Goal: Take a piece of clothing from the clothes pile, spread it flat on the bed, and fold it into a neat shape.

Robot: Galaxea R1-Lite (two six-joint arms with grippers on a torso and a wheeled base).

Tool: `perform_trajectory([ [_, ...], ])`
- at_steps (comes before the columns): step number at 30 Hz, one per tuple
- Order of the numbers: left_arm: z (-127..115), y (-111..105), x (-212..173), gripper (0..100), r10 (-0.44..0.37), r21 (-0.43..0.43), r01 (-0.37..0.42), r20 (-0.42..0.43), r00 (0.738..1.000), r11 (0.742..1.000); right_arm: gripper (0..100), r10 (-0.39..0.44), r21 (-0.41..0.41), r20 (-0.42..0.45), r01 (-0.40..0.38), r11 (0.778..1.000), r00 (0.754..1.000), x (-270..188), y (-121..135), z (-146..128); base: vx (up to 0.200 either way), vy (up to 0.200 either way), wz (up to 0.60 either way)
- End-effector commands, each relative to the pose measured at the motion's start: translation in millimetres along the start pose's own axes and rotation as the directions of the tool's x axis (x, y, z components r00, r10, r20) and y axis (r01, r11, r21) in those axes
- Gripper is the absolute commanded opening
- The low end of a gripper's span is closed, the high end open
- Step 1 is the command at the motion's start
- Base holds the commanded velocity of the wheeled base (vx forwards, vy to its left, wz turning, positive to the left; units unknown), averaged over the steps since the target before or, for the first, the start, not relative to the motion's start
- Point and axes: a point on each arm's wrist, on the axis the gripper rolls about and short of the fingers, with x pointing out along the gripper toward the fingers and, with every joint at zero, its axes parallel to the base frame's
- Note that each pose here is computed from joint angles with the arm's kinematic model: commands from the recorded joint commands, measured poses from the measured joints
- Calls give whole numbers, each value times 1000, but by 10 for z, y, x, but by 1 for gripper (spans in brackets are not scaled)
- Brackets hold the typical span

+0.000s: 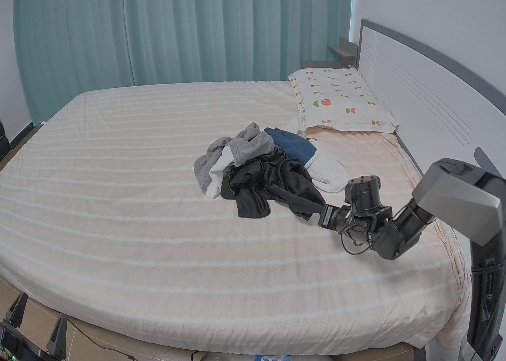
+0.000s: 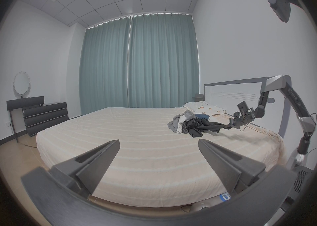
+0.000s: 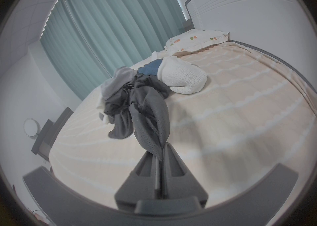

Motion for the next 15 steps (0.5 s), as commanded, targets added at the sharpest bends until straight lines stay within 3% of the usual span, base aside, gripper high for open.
perform_trajectory([
  [1,-53,0,1,100,7,-20,-7,-2,1000,1000,0,207,25,90,-210,977,974,-1308,132,59,0,0,0],
  [3,-53,0,1,100,7,-24,-7,-2,1000,1000,0,215,25,85,-218,976,973,-1402,96,29,0,0,0],
  [4,36,1,-13,100,5,-39,-4,47,999,999,0,226,27,80,-229,973,971,-1512,63,6,0,0,0],
  [6,567,5,-137,100,-18,-103,43,235,972,994,0,230,27,85,-233,972,969,-1617,39,0,0,0,0],
  [7,758,7,-123,100,-34,-127,66,238,971,990,0,234,26,88,-237,971,968,-1658,38,3,0,0,0],
  [9,955,4,35,100,-57,-135,77,148,987,988,0,248,23,98,-252,968,964,-1733,54,21,0,0,0],
  [11,1019,2,117,100,-62,-131,76,110,992,988,0,261,21,103,-264,964,960,-1775,78,25,0,0,0],
  [13,1022,-5,364,100,-84,-119,80,-27,996,990,0,284,11,93,-286,958,954,-1860,121,-15,0,0,0],
  [15,998,-20,610,100,-124,-99,110,-147,981,989,0,288,11,82,-290,957,954,-1915,125,-60,0,0,0],
])
